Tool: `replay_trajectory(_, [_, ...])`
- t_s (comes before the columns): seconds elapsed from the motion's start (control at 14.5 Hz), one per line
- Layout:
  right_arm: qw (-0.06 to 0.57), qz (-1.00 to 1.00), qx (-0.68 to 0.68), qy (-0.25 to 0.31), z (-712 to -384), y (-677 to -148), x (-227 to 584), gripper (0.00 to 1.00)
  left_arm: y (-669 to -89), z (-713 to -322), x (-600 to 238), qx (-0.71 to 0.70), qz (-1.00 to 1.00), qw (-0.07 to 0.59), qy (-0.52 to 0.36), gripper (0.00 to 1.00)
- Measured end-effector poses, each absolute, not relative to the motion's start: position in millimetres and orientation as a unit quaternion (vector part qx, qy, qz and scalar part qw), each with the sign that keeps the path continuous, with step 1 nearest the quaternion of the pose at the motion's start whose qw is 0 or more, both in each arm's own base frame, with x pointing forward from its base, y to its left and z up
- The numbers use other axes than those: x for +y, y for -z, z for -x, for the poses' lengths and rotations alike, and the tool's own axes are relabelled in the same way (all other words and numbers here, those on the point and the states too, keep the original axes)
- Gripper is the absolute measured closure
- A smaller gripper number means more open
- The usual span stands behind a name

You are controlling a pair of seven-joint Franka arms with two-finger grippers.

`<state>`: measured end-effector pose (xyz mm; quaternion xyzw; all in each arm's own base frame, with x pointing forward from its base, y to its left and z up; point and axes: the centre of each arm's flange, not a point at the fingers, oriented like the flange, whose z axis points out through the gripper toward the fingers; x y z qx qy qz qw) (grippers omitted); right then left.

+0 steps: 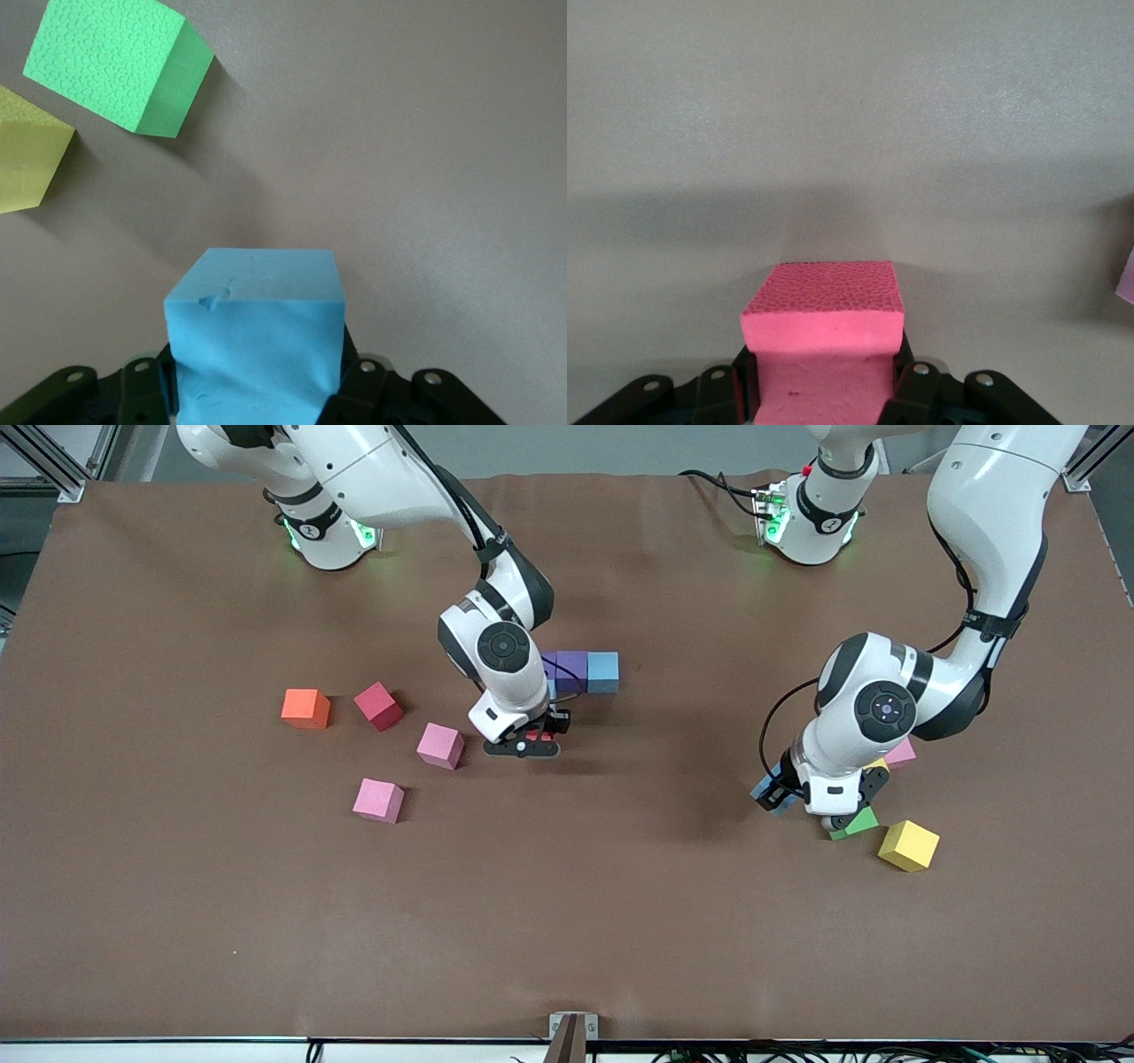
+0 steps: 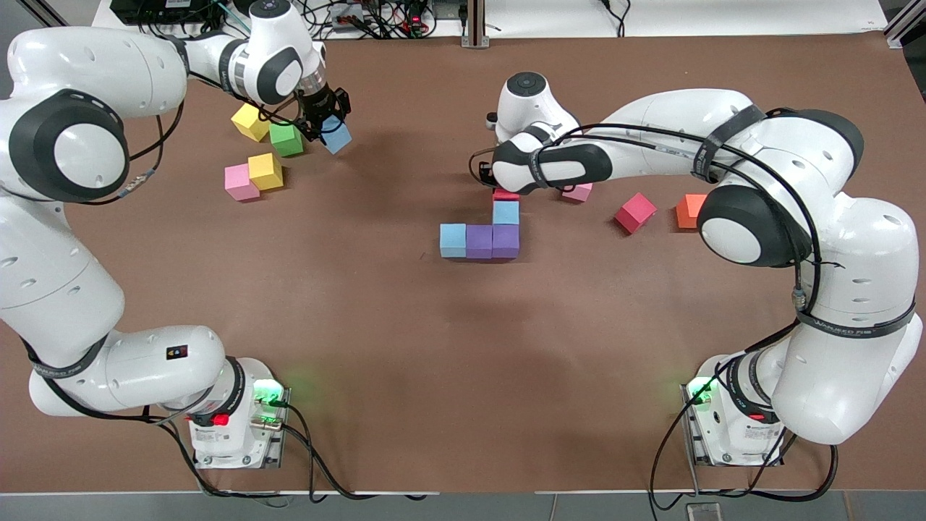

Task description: Arrange 11 blocks into digit 3

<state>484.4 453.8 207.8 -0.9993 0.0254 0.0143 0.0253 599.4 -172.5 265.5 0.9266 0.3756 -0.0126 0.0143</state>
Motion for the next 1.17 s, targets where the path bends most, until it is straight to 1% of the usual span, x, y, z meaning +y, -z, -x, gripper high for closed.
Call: replay_trajectory(1.17, [0.019,0.999,0.026,-0.022,-481.5,-207.3,455.2,0.44,-258.7,-600.1,-171.2,0.377,-0.926,0.013,0.018,0.38])
